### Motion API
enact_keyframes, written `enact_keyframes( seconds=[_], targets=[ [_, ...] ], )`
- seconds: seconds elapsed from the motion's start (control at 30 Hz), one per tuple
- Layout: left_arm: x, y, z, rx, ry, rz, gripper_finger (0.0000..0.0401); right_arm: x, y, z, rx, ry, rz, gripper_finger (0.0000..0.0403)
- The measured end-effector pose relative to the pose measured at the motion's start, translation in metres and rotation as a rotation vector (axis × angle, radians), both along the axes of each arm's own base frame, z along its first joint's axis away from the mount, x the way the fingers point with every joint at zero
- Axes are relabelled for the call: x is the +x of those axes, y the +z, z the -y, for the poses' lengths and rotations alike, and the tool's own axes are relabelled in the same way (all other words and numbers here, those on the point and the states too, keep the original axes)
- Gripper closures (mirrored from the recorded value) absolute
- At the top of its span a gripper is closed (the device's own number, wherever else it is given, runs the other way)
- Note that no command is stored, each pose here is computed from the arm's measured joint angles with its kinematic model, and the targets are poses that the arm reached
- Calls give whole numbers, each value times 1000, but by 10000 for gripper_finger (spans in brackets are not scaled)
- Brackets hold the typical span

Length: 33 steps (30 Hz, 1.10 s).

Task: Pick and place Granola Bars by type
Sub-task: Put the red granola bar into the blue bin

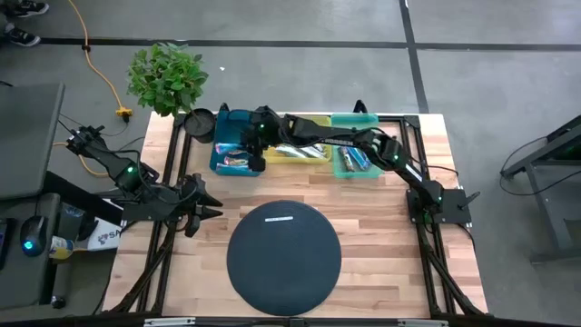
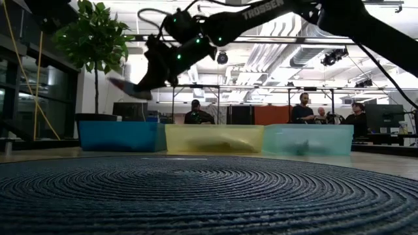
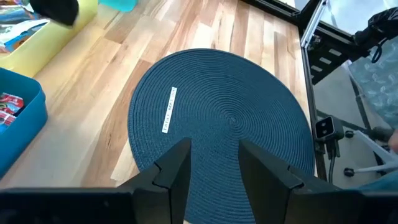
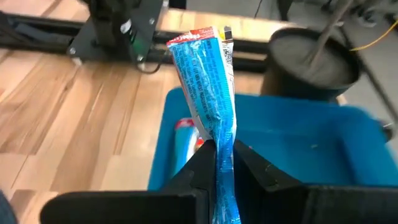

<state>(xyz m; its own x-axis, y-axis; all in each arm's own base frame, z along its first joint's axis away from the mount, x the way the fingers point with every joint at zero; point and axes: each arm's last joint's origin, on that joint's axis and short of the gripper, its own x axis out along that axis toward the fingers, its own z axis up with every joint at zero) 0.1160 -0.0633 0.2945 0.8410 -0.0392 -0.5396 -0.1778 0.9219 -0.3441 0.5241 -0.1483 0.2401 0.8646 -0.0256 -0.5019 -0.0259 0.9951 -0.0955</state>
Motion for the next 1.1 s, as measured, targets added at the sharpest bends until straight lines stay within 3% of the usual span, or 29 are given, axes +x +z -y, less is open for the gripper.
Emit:
enact_keyframes(
  seconds=[0.6,1.1],
  targets=[
    [0,0,0,-16,20,-4,270,5,-48,10,193,-87,-106,375],
    [0,0,0,-34,34,-6,270,3,-49,16,268,-110,-108,375]
  ],
)
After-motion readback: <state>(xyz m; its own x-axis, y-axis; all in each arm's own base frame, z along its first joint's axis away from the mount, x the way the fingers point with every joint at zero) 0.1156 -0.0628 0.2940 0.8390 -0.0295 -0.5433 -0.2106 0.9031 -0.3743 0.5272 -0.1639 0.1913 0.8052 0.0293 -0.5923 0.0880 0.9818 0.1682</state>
